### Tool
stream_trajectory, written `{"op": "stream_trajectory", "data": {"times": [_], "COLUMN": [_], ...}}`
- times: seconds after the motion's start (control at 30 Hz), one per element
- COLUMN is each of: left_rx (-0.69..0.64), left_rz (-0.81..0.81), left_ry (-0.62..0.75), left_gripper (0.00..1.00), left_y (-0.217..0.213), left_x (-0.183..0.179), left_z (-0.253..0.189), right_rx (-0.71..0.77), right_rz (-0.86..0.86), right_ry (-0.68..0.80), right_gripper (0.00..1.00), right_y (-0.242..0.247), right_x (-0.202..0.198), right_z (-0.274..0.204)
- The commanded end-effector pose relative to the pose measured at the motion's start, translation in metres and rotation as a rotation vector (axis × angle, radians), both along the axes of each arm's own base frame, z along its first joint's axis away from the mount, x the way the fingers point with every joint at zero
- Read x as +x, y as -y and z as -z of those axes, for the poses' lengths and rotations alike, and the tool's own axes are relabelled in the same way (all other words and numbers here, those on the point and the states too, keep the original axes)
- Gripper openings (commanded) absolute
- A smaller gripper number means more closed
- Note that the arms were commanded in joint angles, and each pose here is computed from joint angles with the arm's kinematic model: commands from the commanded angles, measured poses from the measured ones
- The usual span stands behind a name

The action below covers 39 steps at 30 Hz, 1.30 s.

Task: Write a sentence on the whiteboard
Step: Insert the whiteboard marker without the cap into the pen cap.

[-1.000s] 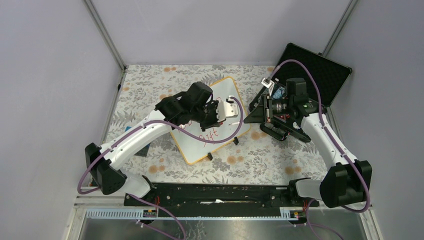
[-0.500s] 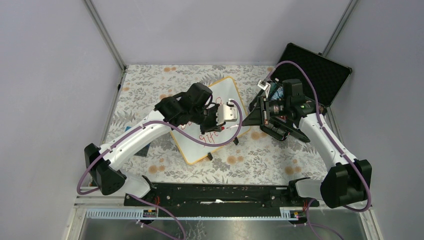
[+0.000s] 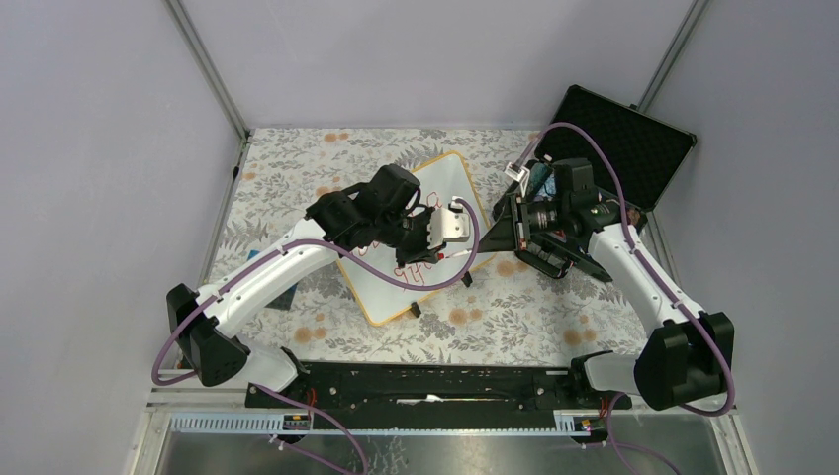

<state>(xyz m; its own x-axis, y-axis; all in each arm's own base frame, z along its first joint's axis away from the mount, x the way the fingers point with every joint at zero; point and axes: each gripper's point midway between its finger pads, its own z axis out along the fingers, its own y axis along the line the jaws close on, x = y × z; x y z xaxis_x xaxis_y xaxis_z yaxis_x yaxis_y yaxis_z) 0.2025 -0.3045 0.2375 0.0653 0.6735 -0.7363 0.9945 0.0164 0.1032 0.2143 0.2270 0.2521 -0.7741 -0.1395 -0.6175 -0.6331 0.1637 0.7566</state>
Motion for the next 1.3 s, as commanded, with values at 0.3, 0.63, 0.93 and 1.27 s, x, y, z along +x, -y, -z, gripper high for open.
{"op": "stream_trajectory", "data": {"times": [0.3,0.63,0.93,1.27], "left_rx": [-0.082,-0.047,-0.038,-0.057], "left_rz": [0.037,0.043,0.049,0.017], "left_ry": [0.033,0.028,0.021,0.019], "left_gripper": [0.00,0.00,0.00,0.00], "left_y": [0.007,0.001,0.004,0.009], "left_x": [-0.007,-0.010,-0.013,-0.006], "left_z": [-0.025,-0.013,-0.011,-0.016], "right_rx": [-0.007,-0.004,-0.010,-0.028], "right_rz": [-0.023,-0.028,-0.027,-0.045], "right_ry": [0.017,0.018,0.021,0.023], "right_gripper": [0.00,0.00,0.00,0.00], "right_y": [-0.005,-0.006,-0.007,-0.011], "right_x": [-0.002,-0.003,-0.003,-0.008], "right_z": [-0.001,-0.002,-0.001,0.003]}}
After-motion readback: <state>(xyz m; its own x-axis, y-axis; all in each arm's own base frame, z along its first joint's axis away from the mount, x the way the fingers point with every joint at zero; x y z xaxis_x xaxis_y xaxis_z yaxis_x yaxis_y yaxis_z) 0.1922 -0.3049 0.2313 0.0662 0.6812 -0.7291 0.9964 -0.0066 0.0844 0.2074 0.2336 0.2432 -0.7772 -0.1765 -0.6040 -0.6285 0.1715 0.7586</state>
